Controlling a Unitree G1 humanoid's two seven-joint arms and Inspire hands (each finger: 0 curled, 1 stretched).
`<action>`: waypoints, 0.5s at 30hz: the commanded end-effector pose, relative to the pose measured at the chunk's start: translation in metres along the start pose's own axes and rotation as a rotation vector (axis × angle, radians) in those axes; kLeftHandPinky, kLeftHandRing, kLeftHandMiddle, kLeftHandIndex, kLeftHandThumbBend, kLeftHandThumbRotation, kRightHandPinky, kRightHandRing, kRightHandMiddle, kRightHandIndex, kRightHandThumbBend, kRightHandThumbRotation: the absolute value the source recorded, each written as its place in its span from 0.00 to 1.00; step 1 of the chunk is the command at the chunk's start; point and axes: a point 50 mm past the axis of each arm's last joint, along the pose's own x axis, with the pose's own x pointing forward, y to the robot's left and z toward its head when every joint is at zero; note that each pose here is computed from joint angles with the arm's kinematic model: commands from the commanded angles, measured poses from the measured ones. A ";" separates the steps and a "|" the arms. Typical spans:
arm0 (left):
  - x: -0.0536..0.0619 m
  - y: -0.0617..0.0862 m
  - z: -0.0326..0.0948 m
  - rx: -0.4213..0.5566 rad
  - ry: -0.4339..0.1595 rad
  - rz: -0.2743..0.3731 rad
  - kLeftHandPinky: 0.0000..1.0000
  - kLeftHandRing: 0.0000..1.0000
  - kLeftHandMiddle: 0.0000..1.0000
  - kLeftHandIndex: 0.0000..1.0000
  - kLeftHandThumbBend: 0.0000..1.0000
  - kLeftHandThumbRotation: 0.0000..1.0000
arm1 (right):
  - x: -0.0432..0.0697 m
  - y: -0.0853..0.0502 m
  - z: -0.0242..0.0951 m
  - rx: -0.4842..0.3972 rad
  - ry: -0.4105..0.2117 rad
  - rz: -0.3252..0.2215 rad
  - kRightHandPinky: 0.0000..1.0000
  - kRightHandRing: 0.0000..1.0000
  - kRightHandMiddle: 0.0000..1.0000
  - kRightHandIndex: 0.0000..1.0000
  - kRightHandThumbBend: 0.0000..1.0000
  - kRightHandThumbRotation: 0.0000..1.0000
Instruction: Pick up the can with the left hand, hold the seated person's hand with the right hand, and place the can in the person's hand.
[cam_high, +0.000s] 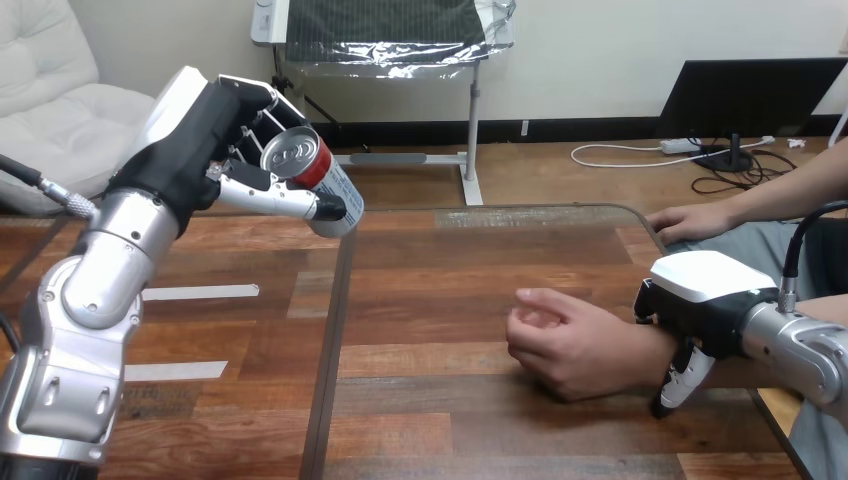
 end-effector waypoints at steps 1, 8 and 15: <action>0.007 0.009 0.018 0.008 -0.068 0.041 0.24 0.31 0.36 0.40 0.72 0.00 | 0.010 0.020 0.022 0.054 -0.061 0.063 0.10 0.16 0.24 0.29 0.78 0.11; 0.008 0.005 0.018 -0.001 -0.075 0.035 0.24 0.31 0.36 0.40 0.72 0.00 | 0.009 0.013 0.020 0.074 -0.058 0.043 0.12 0.18 0.26 0.29 0.77 0.11; 0.009 0.001 0.017 -0.007 -0.068 0.020 0.25 0.31 0.36 0.40 0.72 0.00 | 0.006 0.003 0.018 0.102 -0.069 0.002 0.13 0.19 0.26 0.29 0.78 0.10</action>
